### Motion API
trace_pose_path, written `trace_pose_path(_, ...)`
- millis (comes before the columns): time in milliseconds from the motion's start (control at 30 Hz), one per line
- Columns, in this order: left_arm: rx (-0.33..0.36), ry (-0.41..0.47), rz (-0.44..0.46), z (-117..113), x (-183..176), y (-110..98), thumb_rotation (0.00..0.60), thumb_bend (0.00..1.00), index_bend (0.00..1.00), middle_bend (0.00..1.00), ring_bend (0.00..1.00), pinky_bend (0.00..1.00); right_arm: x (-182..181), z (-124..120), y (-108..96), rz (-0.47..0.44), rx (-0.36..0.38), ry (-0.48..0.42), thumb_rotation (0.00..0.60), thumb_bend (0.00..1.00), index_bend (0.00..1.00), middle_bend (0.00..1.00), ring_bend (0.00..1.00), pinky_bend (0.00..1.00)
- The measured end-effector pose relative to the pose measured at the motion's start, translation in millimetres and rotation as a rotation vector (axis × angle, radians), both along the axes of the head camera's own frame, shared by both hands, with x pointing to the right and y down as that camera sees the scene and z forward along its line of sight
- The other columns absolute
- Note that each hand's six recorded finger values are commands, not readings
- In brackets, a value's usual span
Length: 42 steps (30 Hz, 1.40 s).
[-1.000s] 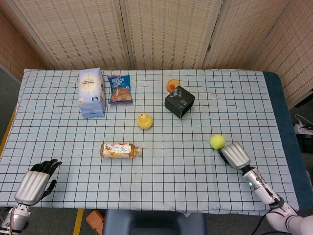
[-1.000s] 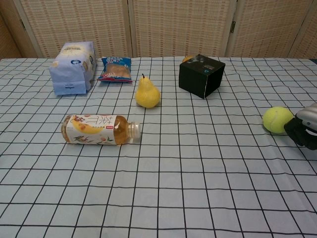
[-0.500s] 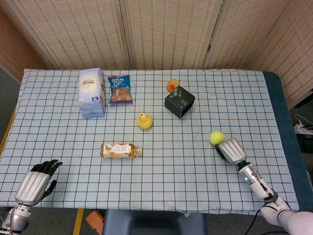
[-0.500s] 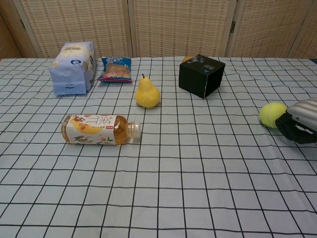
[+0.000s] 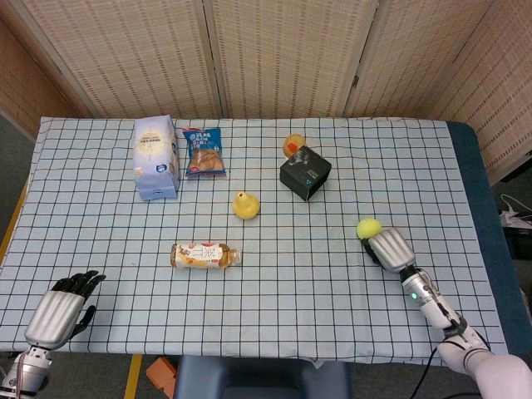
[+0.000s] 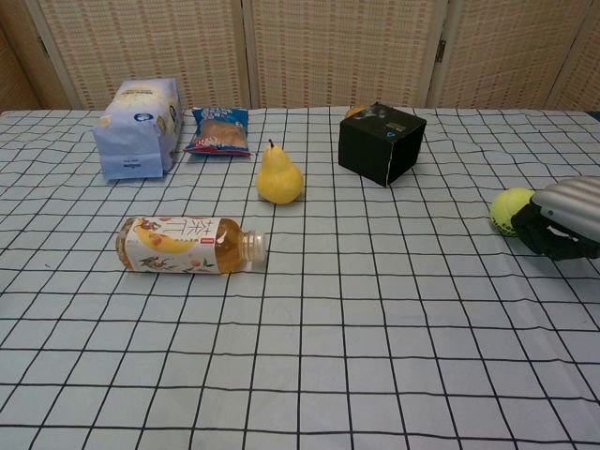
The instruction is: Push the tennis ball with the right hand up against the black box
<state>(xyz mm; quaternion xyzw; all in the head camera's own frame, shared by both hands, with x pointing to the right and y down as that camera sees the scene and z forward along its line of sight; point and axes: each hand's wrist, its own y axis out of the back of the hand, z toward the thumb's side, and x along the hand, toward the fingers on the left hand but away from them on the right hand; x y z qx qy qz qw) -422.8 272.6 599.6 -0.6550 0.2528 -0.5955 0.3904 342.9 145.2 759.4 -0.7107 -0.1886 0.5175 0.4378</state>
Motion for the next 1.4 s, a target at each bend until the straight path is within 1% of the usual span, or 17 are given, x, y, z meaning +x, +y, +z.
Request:
trace_pose_path(300, -0.001, 0.0, 0.004, 0.2, 1.0, 0.7, 0.6, 0.47, 0.21, 0.18, 0.2, 0.3, 0.2, 1.3, -8.6, 0.003, -0.024, -0.007, 0.6, 0.89, 1.0, 0.91, 0.92, 0.83)
trace_pose_path(500, -0.001, 0.0, 0.004, 0.4, 0.9, 0.7, 0.6, 0.47, 0.21, 0.18, 0.21, 0.3, 3.4, 4.6, -11.5, -0.008, -0.057, 0.021, 0.6, 0.89, 1.0, 0.91, 0.92, 0.83)
trace_pose_path(933, -0.005, -0.004, 0.005, 2.1, 1.1, 0.7, 0.6, 0.47, 0.21, 0.18, 0.21, 0.3, -7.8, 12.4, -21.1, -0.108, -0.092, 0.103, 0.6, 0.89, 1.0, 0.91, 0.92, 0.83)
trace_pose_path(1067, -0.008, -0.007, 0.002, 3.4, 0.7, 0.2, 0.6, 0.47, 0.21, 0.18, 0.21, 0.3, -14.6, 13.9, -26.6, -0.141, -0.093, 0.124, 0.6, 0.89, 1.0, 0.91, 0.92, 0.83)
trace_pose_path(1300, -0.01, -0.011, -0.003, 5.0, -0.4, -0.5, 0.6, 0.47, 0.21, 0.18, 0.21, 0.3, -25.0, 16.2, -34.6, -0.167, -0.082, 0.142, 0.6, 0.89, 1.0, 0.91, 0.92, 0.83)
trace_pose_path(1400, -0.012, -0.012, -0.005, 5.6, -1.2, -1.0, 0.6, 0.47, 0.21, 0.18, 0.21, 0.3, -29.2, 16.6, -38.0, -0.165, -0.075, 0.14, 0.6, 0.89, 1.0, 0.91, 0.92, 0.83)
